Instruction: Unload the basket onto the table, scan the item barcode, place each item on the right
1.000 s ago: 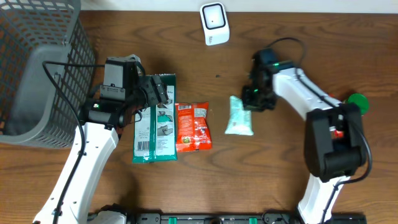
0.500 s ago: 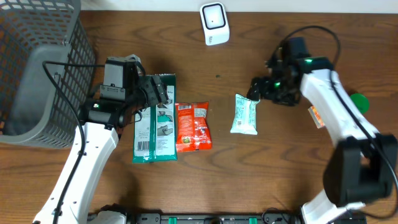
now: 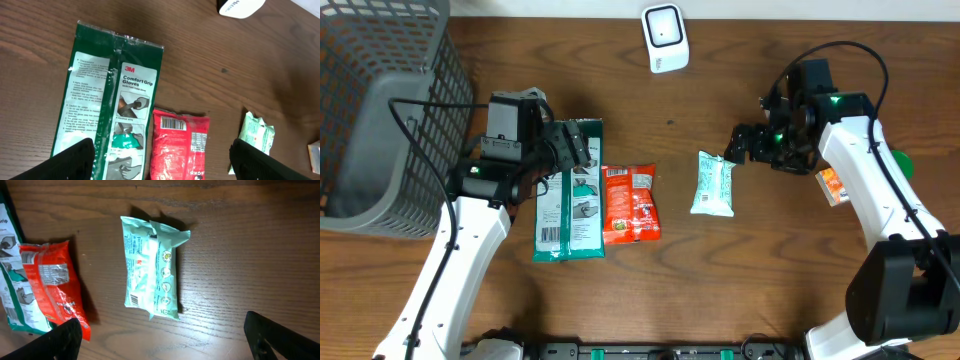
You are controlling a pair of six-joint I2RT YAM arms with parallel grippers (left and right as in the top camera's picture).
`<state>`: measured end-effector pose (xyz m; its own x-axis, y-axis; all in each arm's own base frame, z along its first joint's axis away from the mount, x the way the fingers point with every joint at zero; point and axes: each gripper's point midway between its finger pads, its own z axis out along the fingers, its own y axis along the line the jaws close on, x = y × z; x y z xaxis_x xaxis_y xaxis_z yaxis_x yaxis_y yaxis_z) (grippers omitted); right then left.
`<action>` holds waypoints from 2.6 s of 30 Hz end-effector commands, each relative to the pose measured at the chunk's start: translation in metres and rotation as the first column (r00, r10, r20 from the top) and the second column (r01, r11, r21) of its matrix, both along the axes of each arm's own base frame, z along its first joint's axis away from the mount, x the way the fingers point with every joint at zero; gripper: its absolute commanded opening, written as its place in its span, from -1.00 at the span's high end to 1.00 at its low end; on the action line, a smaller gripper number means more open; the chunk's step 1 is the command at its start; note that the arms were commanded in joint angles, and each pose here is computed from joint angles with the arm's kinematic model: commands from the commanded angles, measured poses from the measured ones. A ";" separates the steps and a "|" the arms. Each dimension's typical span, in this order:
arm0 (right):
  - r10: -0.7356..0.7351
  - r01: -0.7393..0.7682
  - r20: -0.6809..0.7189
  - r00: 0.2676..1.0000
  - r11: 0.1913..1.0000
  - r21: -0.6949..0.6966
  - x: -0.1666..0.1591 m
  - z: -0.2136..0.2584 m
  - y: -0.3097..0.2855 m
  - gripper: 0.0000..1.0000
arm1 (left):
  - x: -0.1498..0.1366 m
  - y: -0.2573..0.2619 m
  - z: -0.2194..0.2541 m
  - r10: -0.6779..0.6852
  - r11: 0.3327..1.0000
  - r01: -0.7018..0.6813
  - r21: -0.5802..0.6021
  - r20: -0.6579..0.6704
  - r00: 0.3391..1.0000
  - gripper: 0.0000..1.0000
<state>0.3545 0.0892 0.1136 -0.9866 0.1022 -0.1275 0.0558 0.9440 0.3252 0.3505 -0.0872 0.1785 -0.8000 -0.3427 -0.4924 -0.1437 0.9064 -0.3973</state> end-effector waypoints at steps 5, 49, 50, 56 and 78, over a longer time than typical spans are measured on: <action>0.050 -0.052 0.028 0.998 0.996 0.068 0.000 -0.017 0.012 -0.89 | 0.002 0.001 0.001 -0.008 1.000 0.008 0.011 0.008 1.000 -0.73; 0.019 -0.020 0.006 1.000 0.991 0.131 0.000 -0.061 0.021 -0.35 | -0.051 -0.231 -0.125 -0.565 0.824 0.554 -0.121 -0.100 0.819 0.85; 0.020 -0.019 0.000 1.000 0.991 0.131 -0.001 -0.063 0.021 -0.35 | -0.050 -0.232 -0.128 -0.565 0.824 0.554 -0.120 -0.100 0.819 0.85; 0.019 -0.012 -0.056 0.998 0.992 0.129 -0.005 -0.082 0.020 -0.25 | -0.049 -0.239 -0.135 -0.574 0.817 0.563 -0.122 -0.089 0.814 0.85; 0.030 -0.019 -0.083 0.996 0.992 0.125 -0.010 -0.092 0.020 -0.20 | -0.051 -0.246 -0.182 -0.572 0.820 0.568 -0.072 -0.135 0.809 0.85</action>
